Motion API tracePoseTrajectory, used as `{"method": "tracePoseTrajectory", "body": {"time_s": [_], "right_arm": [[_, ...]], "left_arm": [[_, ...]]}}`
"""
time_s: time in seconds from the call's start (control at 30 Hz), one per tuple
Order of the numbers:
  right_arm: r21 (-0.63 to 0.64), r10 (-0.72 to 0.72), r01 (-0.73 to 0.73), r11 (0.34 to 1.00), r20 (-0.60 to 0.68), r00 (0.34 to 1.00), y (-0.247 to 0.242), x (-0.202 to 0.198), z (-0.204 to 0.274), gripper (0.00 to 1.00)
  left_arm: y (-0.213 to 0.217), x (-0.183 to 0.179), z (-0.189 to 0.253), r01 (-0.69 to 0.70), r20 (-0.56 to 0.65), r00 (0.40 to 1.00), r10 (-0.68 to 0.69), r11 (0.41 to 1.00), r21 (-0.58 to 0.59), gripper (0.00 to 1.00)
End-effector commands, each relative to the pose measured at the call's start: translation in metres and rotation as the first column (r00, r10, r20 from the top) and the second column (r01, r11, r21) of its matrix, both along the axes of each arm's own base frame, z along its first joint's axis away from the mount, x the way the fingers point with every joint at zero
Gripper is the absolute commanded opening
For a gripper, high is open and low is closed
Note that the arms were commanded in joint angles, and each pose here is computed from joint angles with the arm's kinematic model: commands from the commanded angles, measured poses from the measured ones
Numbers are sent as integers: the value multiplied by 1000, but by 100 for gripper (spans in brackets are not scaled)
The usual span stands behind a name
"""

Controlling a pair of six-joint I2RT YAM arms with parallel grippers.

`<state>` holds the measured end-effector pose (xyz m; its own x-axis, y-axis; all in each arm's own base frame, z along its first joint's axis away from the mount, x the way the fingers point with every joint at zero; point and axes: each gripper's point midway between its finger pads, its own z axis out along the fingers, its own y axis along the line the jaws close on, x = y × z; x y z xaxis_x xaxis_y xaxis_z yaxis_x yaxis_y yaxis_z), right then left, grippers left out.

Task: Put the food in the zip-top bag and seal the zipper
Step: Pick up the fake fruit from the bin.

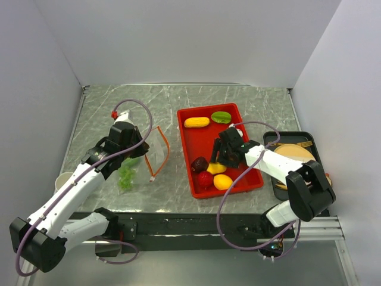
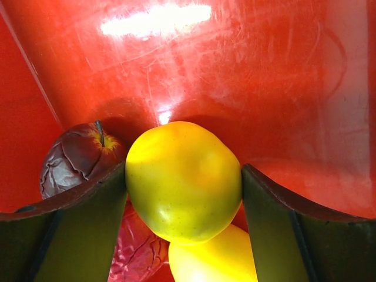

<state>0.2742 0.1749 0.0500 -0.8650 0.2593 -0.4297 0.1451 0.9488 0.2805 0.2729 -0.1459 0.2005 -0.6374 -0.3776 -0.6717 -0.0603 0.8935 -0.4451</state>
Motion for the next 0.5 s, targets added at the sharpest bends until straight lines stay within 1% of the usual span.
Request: {"method": "tracePoseTrajectory", "body": {"time_s": [0.0, 0.03, 0.07, 0.13, 0.2, 0.27, 0.47], "right_arm": [[19, -25, 24, 1000, 23, 999, -1, 5, 1, 61], [21, -23, 23, 1000, 21, 1000, 0, 5, 0, 59], [20, -20, 19, 1000, 19, 1000, 1, 5, 1, 54], [15, -18, 18, 1000, 18, 1000, 0, 6, 2, 54], [4, -18, 18, 1000, 29, 999, -3, 7, 5, 50], [-9, -33, 34, 999, 55, 998, -8, 7, 12, 48], [-52, -57, 65, 996, 144, 988, -24, 13, 42, 46]], "left_arm": [[-2, 4, 9, 13, 35, 999, -12, 1000, -7, 1], [-2, 3, 11, 9, 39, 999, -9, 1000, -8, 1], [-1, 3, 11, 7, 40, 999, -7, 1000, -7, 1], [1, 3, 13, -11, 46, 999, 12, 1000, -15, 1], [0, 3, 14, -8, 57, 998, 9, 1000, -25, 1], [0, 3, 15, -4, 69, 998, 6, 999, -32, 1], [2, 1, 7, -12, 27, 1000, 12, 1000, -4, 1]]}}
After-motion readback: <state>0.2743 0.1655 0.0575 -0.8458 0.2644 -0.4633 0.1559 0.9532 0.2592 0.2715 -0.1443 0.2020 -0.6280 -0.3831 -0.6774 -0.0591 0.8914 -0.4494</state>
